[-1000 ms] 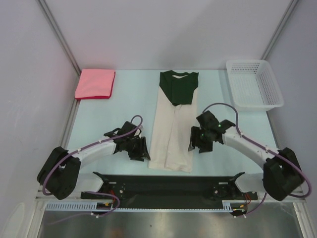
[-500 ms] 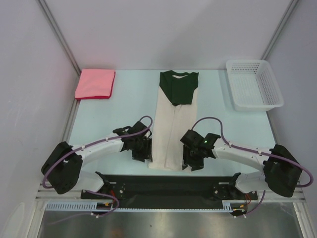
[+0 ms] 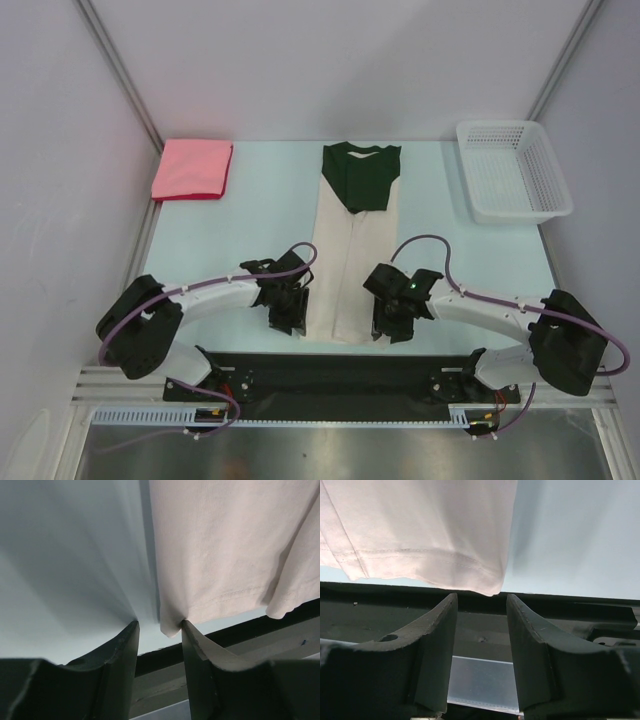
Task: Fold and stack the t-shirts
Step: Fold the tshirt
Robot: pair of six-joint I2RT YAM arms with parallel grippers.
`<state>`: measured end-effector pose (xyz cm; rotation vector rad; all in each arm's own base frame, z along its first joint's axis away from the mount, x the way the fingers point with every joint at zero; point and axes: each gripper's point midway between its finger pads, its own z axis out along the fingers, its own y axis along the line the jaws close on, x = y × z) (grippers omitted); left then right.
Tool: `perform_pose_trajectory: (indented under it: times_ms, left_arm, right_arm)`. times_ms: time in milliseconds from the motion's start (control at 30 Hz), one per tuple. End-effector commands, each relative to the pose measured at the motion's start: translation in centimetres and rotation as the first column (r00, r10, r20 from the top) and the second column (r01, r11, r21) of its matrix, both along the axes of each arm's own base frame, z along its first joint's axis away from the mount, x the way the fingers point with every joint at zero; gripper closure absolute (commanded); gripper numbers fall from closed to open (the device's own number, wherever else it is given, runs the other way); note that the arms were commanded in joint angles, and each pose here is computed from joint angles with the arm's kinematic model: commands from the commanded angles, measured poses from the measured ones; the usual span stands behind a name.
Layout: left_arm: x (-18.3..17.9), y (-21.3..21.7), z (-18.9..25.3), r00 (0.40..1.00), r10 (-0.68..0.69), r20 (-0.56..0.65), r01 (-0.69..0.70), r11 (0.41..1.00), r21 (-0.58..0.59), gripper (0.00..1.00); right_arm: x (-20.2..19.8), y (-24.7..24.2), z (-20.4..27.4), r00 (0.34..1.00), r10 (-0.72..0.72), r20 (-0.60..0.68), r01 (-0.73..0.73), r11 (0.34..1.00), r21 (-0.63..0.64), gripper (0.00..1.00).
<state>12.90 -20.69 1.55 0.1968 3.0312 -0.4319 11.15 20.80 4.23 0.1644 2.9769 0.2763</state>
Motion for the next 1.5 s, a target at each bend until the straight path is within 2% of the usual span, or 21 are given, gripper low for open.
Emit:
perform_pose_trajectory:
  times_ms: [0,200,367,400,467,500,533,567,667,800,967,1000,1100,1167,1200,1300,1467]
  left_arm:
    - [1.0,-1.4,0.7,0.999,-0.010,0.033,0.011,0.999,-0.038,0.55]
    - [1.1,-1.6,0.7,0.999,-0.023,0.037,0.025,0.999,-0.045,0.62]
    - [1.0,-1.5,0.5,0.999,-0.034,0.033,0.036,0.999,-0.041,0.72]
    - [1.1,-1.5,0.5,0.999,-0.033,0.035,0.034,0.999,-0.042,0.76]
    - [1.1,-1.4,0.5,0.999,-0.034,0.034,0.035,0.999,-0.039,0.82]
    - [1.0,-1.3,0.4,0.999,-0.033,0.030,0.034,0.999,-0.038,0.85]
    - [1.1,-1.2,0.3,0.999,-0.030,0.030,0.031,0.999,-0.037,0.95]
    - [1.0,-1.2,0.2,0.999,-0.032,0.027,0.033,0.999,-0.036,0.99]
    - [0.8,-0.8,0.0,1.000,-0.021,0.019,0.022,0.999,-0.036,1.00]
    - [0.3,-1.1,0.0,1.000,-0.014,0.015,0.015,0.996,-0.083,1.00]
    - [-0.2,-1.4,0.4,1.000,0.001,0.014,0.001,0.990,-0.138,1.00]
    - [-0.2,-1.5,0.4,1.000,0.004,0.017,-0.002,0.989,-0.147,0.99]
    - [0.0,-2.0,0.9,1.000,0.002,0.022,0.002,0.985,-0.173,0.92]
    - [0.1,-2.0,1.0,1.000,0.006,0.026,-0.002,0.985,-0.172,0.85]
    - [0.2,-2.0,1.0,1.000,0.009,0.027,-0.004,0.985,-0.170,0.78]
    - [0.3,-2.0,1.1,0.999,0.016,0.028,-0.011,0.986,-0.169,0.67]
    - [0.6,-1.5,1.4,0.999,0.020,0.030,-0.016,0.989,-0.146,0.54]
  right_arm:
    - [1.2,0.2,0.1,0.999,-0.025,0.032,0.025,1.000,-0.008,0.51]
    - [1.6,0.5,-0.6,0.999,-0.024,0.024,0.025,1.000,-0.008,0.52]
    - [1.4,0.1,-1.4,0.999,-0.036,0.007,0.036,0.999,-0.006,0.54]
    - [1.6,0.2,-1.6,0.999,-0.044,0.008,0.044,0.999,0.003,0.62]
    - [1.5,-0.2,-1.8,0.998,-0.058,0.000,0.058,0.998,0.006,0.70]
    - [1.5,-0.4,-1.7,0.998,-0.063,0.004,0.063,0.998,0.006,0.78]
    - [1.4,-0.5,-1.8,0.998,-0.068,0.004,0.068,0.998,0.005,0.84]
    - [1.3,-1.0,-1.7,0.997,-0.078,0.008,0.078,0.997,0.005,0.92]
    - [0.9,-2.0,-1.8,0.995,-0.099,0.009,0.099,0.995,-0.002,1.00]
    - [-0.2,-3.5,-2.4,0.993,-0.117,0.002,0.117,0.993,0.004,1.00]
    - [0.1,-3.0,-1.2,0.993,-0.106,0.056,0.100,0.990,0.104,1.00]
    - [0.2,-3.0,-0.9,0.992,-0.111,0.061,0.103,0.988,0.112,0.96]
    - [0.9,-2.5,0.6,0.989,-0.118,0.093,0.103,0.983,0.154,0.67]
    - [1.1,-1.6,0.6,0.991,-0.113,0.070,0.097,0.975,0.200,0.60]
    - [1.3,-1.5,0.4,0.992,-0.111,0.063,0.096,0.974,0.206,0.57]
    - [1.7,-0.6,-0.7,0.995,-0.102,0.021,0.095,0.972,0.216,0.55]
    - [1.9,-0.3,-1.8,0.997,-0.079,-0.014,0.080,0.979,0.187,0.57]
